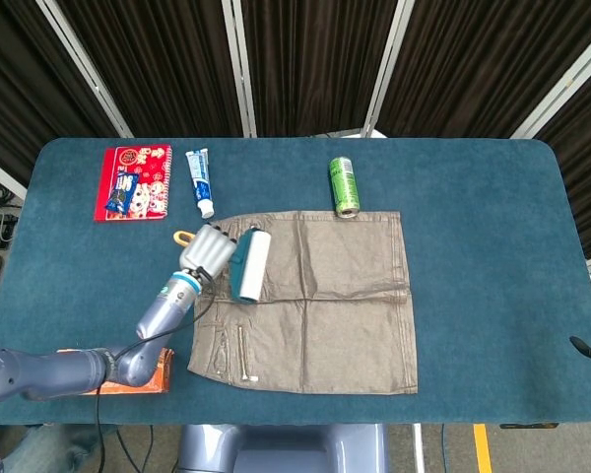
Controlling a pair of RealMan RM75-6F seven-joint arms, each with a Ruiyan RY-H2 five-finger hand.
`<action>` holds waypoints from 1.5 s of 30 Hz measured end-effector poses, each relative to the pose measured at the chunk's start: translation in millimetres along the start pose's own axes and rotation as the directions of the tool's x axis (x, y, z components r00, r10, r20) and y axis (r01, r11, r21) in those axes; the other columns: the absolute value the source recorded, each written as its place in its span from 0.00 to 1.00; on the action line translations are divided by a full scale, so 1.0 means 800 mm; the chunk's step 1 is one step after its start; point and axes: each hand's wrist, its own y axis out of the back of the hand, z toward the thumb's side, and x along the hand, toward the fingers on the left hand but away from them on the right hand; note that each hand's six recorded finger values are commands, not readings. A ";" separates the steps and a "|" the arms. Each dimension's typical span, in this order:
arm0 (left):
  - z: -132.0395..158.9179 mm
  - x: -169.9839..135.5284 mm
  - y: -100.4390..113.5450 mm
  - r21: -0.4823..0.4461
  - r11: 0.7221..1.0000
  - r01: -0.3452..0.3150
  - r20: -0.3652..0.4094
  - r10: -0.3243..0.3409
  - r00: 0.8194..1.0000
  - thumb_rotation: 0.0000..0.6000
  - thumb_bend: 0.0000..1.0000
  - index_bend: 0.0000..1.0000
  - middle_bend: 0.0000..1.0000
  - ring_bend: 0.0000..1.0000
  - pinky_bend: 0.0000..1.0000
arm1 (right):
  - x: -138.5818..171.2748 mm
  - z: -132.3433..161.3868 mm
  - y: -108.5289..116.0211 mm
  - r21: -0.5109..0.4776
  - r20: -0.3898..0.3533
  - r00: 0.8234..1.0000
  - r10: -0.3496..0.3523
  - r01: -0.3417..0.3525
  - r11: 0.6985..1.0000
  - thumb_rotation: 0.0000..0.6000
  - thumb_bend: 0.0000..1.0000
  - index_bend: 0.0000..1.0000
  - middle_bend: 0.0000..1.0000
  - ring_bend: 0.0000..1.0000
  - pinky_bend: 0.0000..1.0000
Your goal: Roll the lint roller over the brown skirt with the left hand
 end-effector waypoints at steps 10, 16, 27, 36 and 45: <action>0.074 0.012 0.042 -0.014 0.999 -0.046 0.068 0.046 0.997 1.00 0.81 0.59 0.44 0.41 0.47 | 0.001 -0.005 0.003 -0.007 0.007 1.000 -0.004 0.004 1.000 1.00 0.00 0.00 0.00 0.00 0.00; 0.098 0.013 0.057 -0.001 0.998 -0.061 0.090 0.061 0.994 1.00 0.81 0.59 0.44 0.41 0.47 | 0.001 -0.006 0.004 -0.008 0.009 1.000 -0.006 0.006 1.000 1.00 0.00 0.00 0.00 0.00 0.00; 0.058 0.008 0.033 0.040 0.999 -0.008 0.035 0.006 0.999 1.00 0.81 0.59 0.44 0.41 0.47 | 0.002 -0.005 0.004 -0.005 0.006 1.000 -0.008 0.008 1.000 1.00 0.00 0.00 0.00 0.00 0.00; -0.006 -0.010 -0.014 0.074 0.996 0.053 -0.022 -0.052 0.998 1.00 0.81 0.59 0.44 0.41 0.47 | 0.004 0.000 0.003 0.002 -0.002 1.000 -0.007 0.007 1.000 1.00 0.00 0.00 0.00 0.00 0.00; -0.070 -0.035 -0.067 0.096 0.988 0.123 -0.092 -0.114 0.989 1.00 0.81 0.59 0.44 0.41 0.47 | 0.006 0.008 0.000 0.012 -0.023 1.000 -0.003 0.003 1.000 1.00 0.00 0.00 0.00 0.00 0.00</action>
